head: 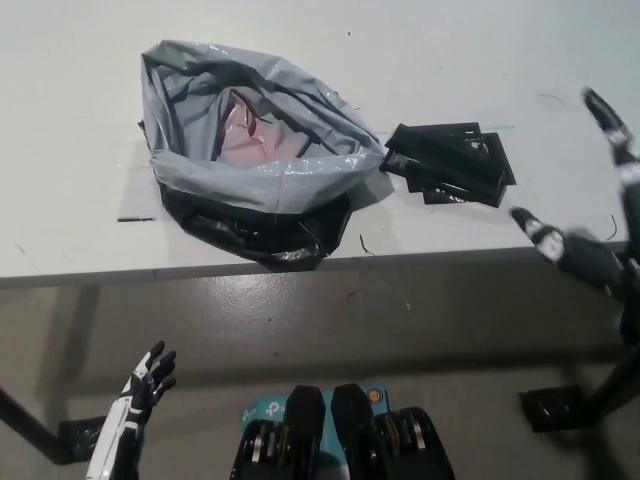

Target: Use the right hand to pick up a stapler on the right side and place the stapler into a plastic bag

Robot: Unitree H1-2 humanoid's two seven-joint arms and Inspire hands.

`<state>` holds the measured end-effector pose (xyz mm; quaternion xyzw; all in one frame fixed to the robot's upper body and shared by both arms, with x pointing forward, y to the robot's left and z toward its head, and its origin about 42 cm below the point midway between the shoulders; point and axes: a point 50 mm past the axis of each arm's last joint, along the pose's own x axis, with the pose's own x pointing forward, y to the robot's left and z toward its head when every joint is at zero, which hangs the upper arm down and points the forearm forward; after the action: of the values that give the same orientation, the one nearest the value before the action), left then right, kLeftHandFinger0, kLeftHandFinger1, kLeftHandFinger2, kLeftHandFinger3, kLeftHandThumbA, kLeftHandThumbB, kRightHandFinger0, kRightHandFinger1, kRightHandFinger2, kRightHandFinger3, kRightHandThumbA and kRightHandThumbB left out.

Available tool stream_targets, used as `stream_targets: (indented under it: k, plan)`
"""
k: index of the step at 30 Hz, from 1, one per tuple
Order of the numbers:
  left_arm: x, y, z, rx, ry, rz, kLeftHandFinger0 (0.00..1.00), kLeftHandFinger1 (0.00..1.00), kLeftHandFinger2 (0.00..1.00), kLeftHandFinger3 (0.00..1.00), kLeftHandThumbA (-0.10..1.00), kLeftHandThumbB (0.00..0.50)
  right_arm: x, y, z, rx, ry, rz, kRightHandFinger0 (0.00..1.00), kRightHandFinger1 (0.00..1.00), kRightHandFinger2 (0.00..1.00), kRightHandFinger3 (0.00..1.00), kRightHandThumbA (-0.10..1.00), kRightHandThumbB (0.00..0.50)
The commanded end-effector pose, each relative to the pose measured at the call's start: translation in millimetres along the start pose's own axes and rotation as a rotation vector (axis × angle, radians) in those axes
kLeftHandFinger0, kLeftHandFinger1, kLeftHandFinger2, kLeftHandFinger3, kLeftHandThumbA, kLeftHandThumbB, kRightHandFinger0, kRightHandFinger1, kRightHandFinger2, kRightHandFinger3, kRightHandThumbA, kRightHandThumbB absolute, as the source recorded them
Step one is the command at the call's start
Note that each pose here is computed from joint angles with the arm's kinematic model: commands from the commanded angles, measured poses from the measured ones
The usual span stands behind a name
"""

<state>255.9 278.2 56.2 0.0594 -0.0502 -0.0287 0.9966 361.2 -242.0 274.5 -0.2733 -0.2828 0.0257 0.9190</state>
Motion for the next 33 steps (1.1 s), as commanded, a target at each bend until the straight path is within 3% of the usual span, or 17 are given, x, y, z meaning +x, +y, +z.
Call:
stream_targets:
  k: [1,5,15,27,33]
  plan:
    - [12,1,27,0.058,-0.152,-0.021,1.0,1.0,1.0,1.0,1.0,0.5,81,-1,-17,-0.176,0.204,0.194,1.0,1.0,1.0,1.0,0.85,0.323]
    - [15,0,26,0.068,-0.15,-0.034,1.0,1.0,1.0,1.0,1.0,0.5,108,9,-40,-0.192,0.299,0.26,1.0,1.0,1.0,1.0,0.84,0.323]
    - [10,-3,12,0.064,-0.117,-0.047,1.0,1.0,1.0,1.0,1.0,0.5,162,42,-82,-0.236,0.508,0.394,1.0,1.0,1.0,1.0,0.88,0.394]
    - [1,-7,9,0.069,-0.099,-0.051,1.0,1.0,1.0,1.0,1.0,0.5,190,57,-92,-0.252,0.61,0.451,1.0,1.0,1.0,1.0,0.9,0.401]
    - [0,-6,7,0.075,-0.104,-0.069,1.0,1.0,1.0,1.0,1.0,0.5,195,61,-85,-0.174,0.61,0.445,1.0,1.0,1.0,1.0,0.93,0.46]
